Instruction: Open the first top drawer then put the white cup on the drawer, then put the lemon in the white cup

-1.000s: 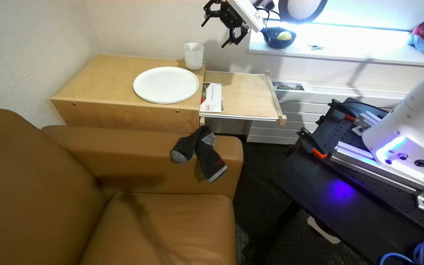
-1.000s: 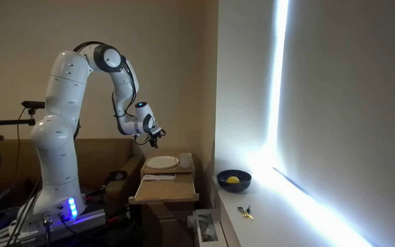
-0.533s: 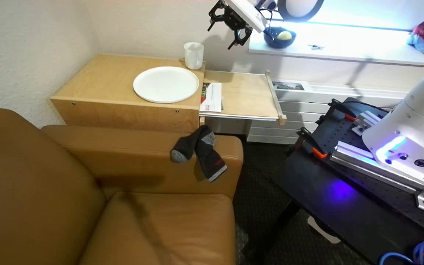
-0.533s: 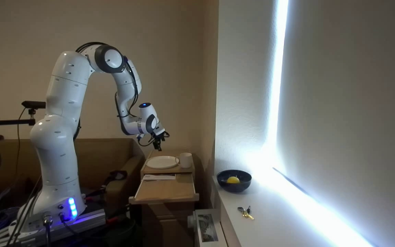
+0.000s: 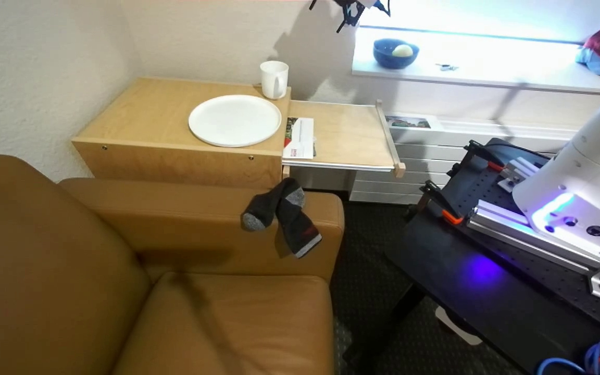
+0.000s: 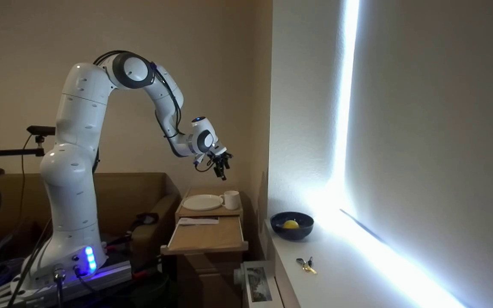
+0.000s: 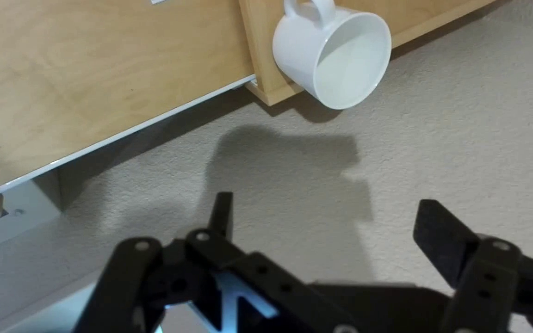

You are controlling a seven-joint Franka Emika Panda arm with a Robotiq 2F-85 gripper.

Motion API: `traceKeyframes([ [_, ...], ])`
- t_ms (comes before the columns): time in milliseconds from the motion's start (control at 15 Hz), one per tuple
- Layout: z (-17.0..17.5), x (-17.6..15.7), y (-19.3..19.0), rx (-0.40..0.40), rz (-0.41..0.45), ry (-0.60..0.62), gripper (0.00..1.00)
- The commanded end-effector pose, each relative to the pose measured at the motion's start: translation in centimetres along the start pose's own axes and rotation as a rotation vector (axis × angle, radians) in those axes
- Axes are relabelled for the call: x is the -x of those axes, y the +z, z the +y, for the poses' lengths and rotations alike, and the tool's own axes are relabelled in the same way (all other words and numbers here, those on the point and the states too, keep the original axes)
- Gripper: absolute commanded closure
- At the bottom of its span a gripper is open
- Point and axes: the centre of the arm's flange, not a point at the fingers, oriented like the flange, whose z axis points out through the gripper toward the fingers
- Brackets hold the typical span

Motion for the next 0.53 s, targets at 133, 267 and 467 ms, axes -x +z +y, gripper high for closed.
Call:
traceKeyframes([
  [133, 0.5, 0.4, 0.3, 0.011, -0.008, -0.001, 0.0],
  [267, -0.5, 1.3, 2.1, 0.007, -0.069, -0.14, 0.0],
  [467, -4.0, 1.2, 2.5, 0.118, -0.062, -0.295, 0.0],
])
